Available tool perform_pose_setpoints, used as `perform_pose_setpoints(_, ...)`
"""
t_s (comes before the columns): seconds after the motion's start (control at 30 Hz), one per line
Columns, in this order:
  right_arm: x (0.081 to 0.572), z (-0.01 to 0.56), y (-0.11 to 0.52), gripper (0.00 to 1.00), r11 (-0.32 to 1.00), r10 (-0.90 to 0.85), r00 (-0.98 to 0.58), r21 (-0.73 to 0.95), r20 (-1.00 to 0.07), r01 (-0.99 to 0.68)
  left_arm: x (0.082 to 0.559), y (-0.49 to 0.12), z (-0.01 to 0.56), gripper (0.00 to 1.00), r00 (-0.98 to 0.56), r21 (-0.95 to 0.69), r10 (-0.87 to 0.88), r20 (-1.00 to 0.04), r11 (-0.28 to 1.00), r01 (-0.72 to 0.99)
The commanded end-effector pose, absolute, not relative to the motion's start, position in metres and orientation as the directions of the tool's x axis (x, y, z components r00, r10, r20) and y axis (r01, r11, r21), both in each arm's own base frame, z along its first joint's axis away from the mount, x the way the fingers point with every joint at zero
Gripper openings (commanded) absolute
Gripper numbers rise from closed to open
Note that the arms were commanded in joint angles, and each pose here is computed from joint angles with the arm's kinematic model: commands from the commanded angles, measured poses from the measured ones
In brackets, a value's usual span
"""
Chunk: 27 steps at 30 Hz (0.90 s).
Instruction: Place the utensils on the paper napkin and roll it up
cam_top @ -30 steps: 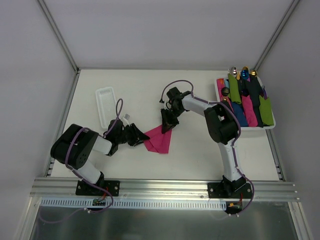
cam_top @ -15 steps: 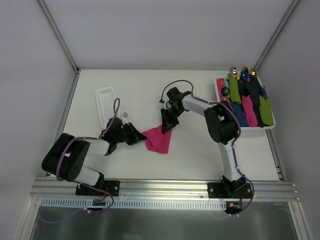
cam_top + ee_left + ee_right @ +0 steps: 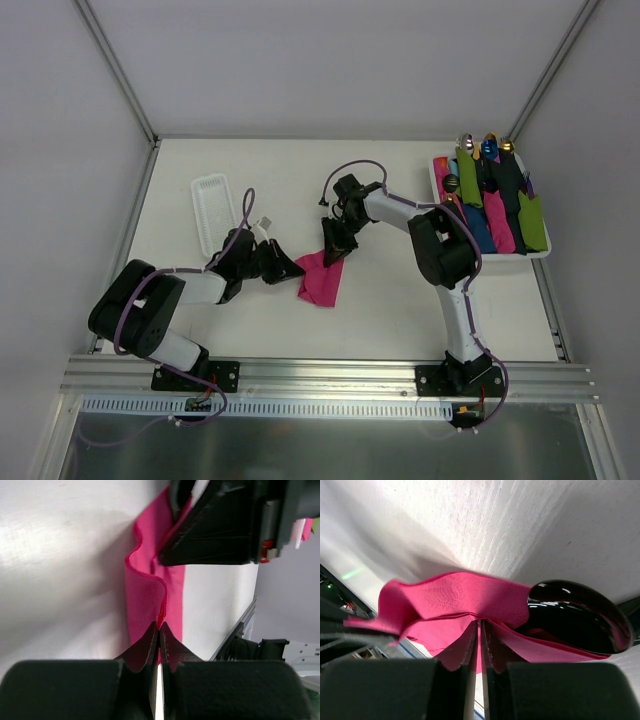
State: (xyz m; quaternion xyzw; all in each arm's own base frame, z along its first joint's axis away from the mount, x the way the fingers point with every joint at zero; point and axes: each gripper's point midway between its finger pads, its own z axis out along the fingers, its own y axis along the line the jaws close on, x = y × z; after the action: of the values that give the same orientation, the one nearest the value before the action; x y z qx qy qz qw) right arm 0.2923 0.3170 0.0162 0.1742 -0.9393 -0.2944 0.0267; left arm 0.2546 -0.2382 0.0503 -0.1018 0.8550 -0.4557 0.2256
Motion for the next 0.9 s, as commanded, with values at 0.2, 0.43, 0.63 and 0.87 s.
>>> perform_pose_setpoints(0.2,0.298,-0.001,0.304,0.09,0.807,-0.351,-0.935,0.489,-0.053,-0.331,0.25,-0.268,0.062,0.0,-0.88,-0.775,-0.221,-0.421,0.592,0.222)
perform_pose_setpoints(0.43,0.298,-0.002,0.304,0.09,0.809,-0.352,-0.934,0.486,-0.053,-0.332,0.245,-0.258,0.04,0.0,-0.895,-0.741,-0.232,-0.381,0.655,0.146)
perform_pose_setpoints(0.63,0.298,-0.001,0.304,0.09,0.808,-0.354,-0.934,0.486,-0.054,-0.334,0.252,-0.241,0.024,0.06,-0.883,-0.703,-0.302,-0.36,0.709,0.044)
perform_pose_setpoints(0.87,0.297,-0.001,0.302,0.09,0.809,-0.357,-0.933,0.482,-0.052,-0.337,0.258,-0.227,0.02,0.37,-0.859,-0.731,-0.378,-0.344,0.682,-0.007)
